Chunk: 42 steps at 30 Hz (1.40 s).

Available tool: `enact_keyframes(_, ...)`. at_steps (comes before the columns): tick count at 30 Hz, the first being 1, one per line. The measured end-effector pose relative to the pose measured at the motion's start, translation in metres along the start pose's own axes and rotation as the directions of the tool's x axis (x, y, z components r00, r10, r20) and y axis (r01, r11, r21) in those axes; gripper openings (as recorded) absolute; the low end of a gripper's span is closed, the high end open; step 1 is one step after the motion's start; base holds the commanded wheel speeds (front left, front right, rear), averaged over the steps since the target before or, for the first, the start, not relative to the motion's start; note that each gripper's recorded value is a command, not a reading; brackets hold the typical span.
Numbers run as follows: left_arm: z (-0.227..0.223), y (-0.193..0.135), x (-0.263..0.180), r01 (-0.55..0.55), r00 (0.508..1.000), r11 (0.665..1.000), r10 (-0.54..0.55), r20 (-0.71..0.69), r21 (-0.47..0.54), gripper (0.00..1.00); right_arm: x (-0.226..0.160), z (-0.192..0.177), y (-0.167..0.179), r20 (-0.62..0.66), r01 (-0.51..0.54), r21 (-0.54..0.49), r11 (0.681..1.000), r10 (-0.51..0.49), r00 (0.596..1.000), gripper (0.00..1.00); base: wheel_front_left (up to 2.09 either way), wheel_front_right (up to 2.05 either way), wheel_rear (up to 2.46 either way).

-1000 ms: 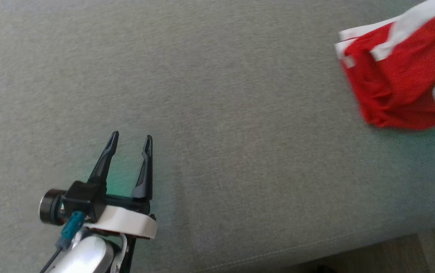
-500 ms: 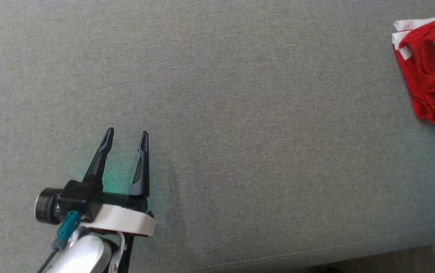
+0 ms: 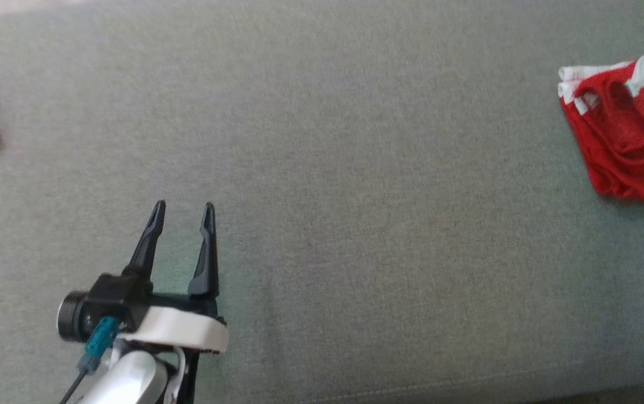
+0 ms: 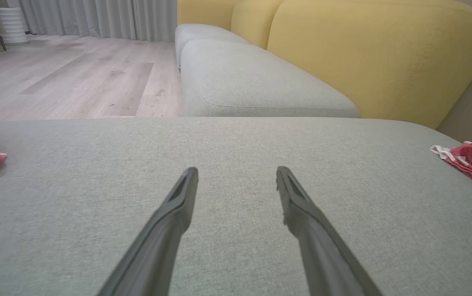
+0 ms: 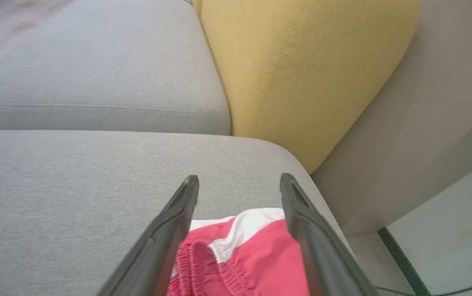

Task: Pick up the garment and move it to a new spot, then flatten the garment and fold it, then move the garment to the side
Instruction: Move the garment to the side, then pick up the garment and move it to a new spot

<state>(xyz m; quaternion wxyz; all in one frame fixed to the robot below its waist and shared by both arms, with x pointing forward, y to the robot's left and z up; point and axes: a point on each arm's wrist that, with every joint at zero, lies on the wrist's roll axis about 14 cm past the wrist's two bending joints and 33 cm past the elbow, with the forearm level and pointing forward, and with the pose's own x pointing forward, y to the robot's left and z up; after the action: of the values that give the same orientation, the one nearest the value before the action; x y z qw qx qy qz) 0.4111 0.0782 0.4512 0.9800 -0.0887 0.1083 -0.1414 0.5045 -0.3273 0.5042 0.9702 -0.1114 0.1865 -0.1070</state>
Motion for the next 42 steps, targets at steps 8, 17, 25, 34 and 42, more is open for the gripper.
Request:
enact_keyframes(8, 0.003, 0.029, -0.045, -0.129, 0.991, 0.991, 0.129, 0.021, -0.022, 1.0, -0.046, 0.023, 0.051, 0.154, -0.145, 0.053, 0.988, 0.136, 0.979, 1.0, 0.0, 0.0, 0.0)
enact_keyframes(17, 0.004, 0.061, -0.104, -0.278, 0.957, 0.958, 0.282, 0.063, -0.071, 1.0, -0.104, 0.026, 0.116, 0.293, -0.3, 0.109, 0.948, 0.258, 0.921, 1.0, 0.0, 0.0, 0.0)
enact_keyframes(25, -0.006, 0.075, -0.138, -0.353, 0.931, 0.932, 0.359, 0.064, -0.084, 1.0, -0.147, -0.01, 0.158, 0.311, -0.396, 0.094, 0.913, 0.351, 0.883, 1.0, 0.0, 0.0, 0.0)
enact_keyframes(34, -0.011, 0.073, -0.15, -0.355, 0.93, 0.93, 0.362, 0.063, -0.092, 1.0, -0.178, -0.045, 0.172, 0.303, -0.468, 0.193, 0.862, 0.402, 0.864, 1.0, 0.0, 0.0, 0.0)
enact_keyframes(42, -0.021, 0.066, -0.149, -0.326, 0.944, 0.942, 0.329, 0.024, -0.082, 1.0, -0.194, -0.06, 0.179, 0.285, -0.49, 0.189, 0.851, 0.43, 0.856, 1.0, 0.0, 0.0, 0.0)
